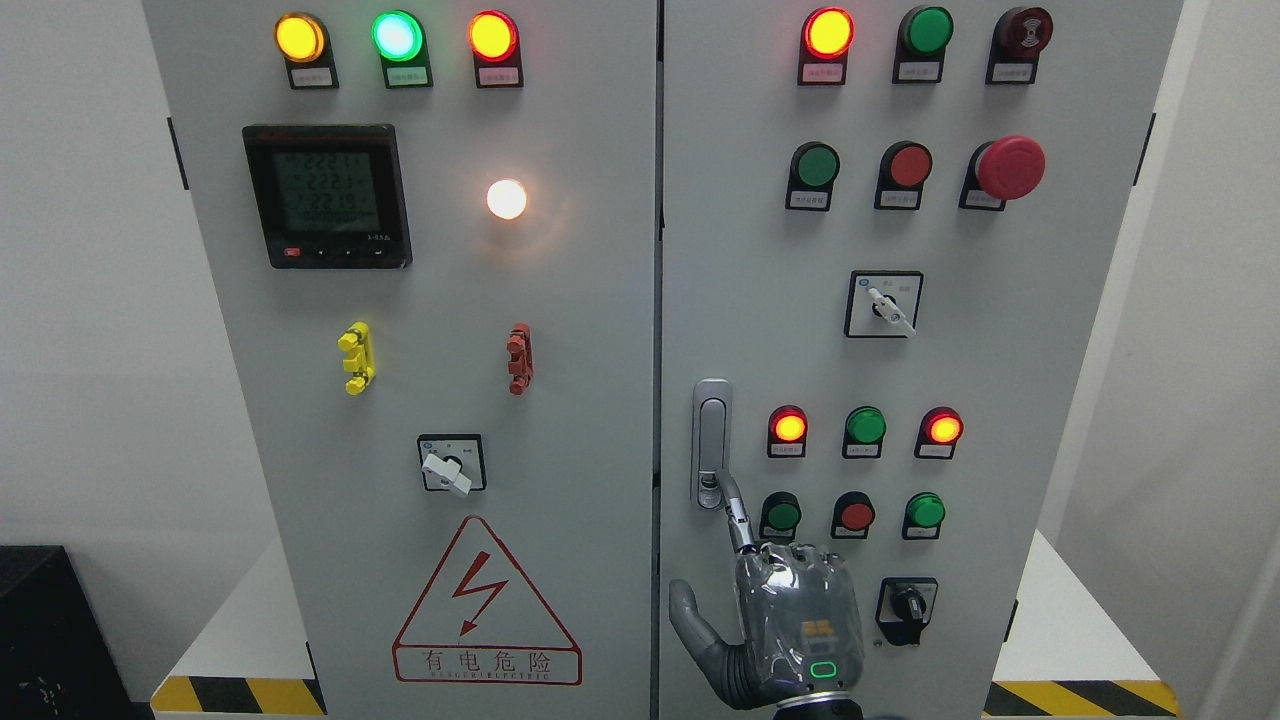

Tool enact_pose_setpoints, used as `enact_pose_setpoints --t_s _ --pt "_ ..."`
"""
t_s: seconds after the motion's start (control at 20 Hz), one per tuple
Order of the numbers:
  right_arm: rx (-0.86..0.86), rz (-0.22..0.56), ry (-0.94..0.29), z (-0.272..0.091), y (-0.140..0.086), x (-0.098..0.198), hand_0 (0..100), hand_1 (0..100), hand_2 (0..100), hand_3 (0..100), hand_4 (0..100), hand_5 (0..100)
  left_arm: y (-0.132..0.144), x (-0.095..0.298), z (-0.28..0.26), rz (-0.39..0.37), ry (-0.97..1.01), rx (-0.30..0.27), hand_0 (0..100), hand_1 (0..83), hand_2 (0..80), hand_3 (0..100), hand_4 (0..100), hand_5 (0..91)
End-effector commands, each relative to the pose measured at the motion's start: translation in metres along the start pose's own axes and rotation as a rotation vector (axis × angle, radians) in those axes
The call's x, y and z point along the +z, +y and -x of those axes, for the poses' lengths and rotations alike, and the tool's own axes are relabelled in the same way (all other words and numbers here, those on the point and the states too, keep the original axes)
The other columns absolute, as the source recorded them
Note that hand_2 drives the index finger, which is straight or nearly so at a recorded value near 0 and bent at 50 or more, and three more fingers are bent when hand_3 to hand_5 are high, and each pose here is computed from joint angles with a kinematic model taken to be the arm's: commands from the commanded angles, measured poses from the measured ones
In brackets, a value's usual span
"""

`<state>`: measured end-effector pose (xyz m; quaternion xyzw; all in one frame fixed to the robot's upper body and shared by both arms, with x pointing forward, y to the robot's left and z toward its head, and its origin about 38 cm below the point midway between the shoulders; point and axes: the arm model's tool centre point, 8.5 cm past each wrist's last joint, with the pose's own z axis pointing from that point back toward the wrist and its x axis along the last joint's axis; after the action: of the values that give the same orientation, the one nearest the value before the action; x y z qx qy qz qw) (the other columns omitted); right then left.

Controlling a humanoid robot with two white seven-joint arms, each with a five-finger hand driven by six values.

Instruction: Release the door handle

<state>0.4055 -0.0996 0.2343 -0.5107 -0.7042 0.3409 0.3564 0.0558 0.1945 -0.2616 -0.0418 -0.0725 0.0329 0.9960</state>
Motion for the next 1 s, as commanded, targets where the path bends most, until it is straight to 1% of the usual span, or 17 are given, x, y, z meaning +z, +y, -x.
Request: enact_pose_setpoints --t_s 0.0,0.25,0.4,0.5,0.75,0.95 --pt "0.000 -0.017 0.000 0.0004 0.0039 0.0042 37 32 0 100 95 97 -0.0008 -0.0007 -0.0068 0.003 -0.018 -0.022 0 0.0 2.3 9 1 0.0" --pt "0.001 -0.025 -0.011 -0.0036 0.0064 0.0056 37 32 0 100 100 98 -0.0008 -0.0007 -0.0068 0.003 -0.018 -0.022 0 0.0 2.2 9 1 0.0" --pt "0.002 -0.033 -0.016 -0.0048 0.0078 0.0057 37 32 0 100 100 98 -0.0008 -0.0007 -0.0068 0.003 -0.018 -0.022 0 0.0 2.4 9 1 0.0" --pt "0.005 -0.063 -0.014 -0.0040 0.0114 0.0064 37 32 0 100 99 98 -0.0008 -0.0007 -0.0068 0.003 -0.018 -0.022 0 0.0 2.4 9 1 0.0" --pt "0.005 -0.063 -0.013 -0.0044 0.0110 0.0058 36 32 0 100 98 98 -0.0008 -0.0007 -0.0068 0.003 -0.018 -0.022 0 0.0 2.4 9 1 0.0" --pt "0.006 -0.066 -0.008 -0.0034 0.0115 0.0062 36 32 0 100 99 98 -0.0008 -0.0007 -0.0068 0.003 -0.018 -0.022 0 0.0 2.3 9 1 0.0"
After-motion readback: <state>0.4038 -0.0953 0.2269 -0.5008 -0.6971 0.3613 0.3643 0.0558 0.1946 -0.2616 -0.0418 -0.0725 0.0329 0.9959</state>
